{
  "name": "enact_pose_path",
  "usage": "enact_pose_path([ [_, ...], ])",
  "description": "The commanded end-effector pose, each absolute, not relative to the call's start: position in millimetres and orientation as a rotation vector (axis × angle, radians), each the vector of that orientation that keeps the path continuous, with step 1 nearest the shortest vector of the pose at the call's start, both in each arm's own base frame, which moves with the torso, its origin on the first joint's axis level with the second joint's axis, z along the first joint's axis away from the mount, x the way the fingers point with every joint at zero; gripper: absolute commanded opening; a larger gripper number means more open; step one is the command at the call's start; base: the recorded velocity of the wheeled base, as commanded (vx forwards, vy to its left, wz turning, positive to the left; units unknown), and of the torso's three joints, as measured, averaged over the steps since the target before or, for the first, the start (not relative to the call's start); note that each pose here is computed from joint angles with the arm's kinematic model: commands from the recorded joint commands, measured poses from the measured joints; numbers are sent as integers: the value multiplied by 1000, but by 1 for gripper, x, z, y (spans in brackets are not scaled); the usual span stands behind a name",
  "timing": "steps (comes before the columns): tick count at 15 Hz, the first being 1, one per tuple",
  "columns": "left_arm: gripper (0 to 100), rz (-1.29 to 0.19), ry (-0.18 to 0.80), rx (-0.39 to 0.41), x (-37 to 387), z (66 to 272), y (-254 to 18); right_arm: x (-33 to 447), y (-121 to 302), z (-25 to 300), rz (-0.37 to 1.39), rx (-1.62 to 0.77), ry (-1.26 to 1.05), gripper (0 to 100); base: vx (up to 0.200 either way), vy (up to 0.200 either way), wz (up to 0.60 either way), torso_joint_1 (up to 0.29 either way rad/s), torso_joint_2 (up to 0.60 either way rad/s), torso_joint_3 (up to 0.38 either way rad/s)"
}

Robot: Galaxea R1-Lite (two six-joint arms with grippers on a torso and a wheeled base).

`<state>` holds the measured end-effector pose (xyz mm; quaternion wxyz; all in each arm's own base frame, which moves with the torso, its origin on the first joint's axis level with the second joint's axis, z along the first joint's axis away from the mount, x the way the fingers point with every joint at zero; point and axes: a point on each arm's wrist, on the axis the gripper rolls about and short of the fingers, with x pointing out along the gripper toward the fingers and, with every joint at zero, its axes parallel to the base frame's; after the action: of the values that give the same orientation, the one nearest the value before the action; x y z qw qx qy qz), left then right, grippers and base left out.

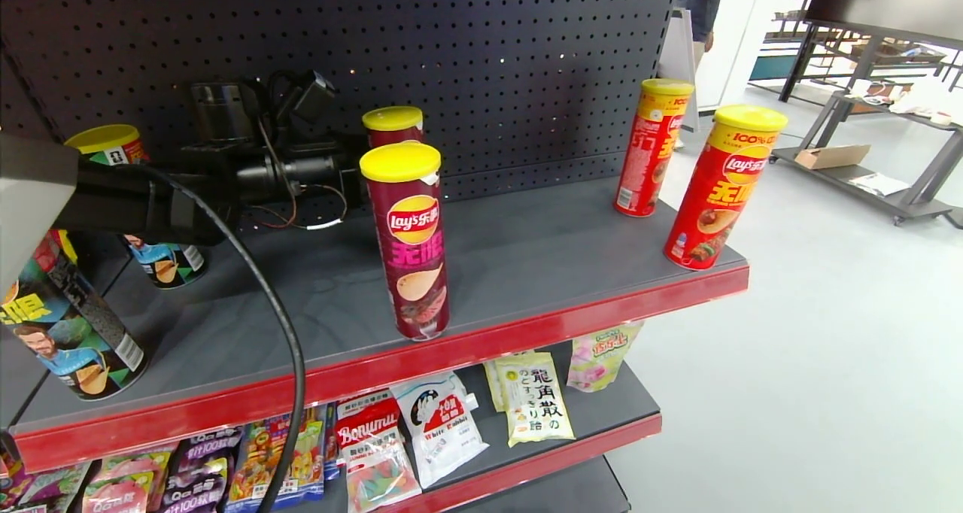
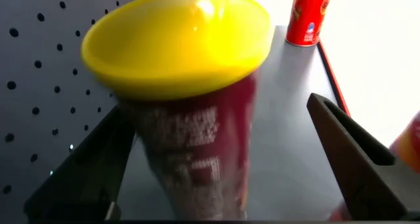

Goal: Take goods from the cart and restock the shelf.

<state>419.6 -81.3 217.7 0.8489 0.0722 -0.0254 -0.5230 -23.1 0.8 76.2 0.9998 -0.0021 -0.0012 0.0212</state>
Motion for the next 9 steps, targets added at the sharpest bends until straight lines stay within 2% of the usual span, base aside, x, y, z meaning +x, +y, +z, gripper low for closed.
enact_pose_path([
  [1,100,-1085,-63,159,408,227,-73,-23,1,76,43,-5,-2,100,0,0,0,0,0,0],
  [4,100,-1051,-30,151,394,224,-57,-23,1,76,43,-5,-2,100,0,0,0,0,0,0],
  [9,100,-1027,-4,142,373,224,-46,-23,1,76,43,-5,-2,100,0,0,0,0,0,0],
])
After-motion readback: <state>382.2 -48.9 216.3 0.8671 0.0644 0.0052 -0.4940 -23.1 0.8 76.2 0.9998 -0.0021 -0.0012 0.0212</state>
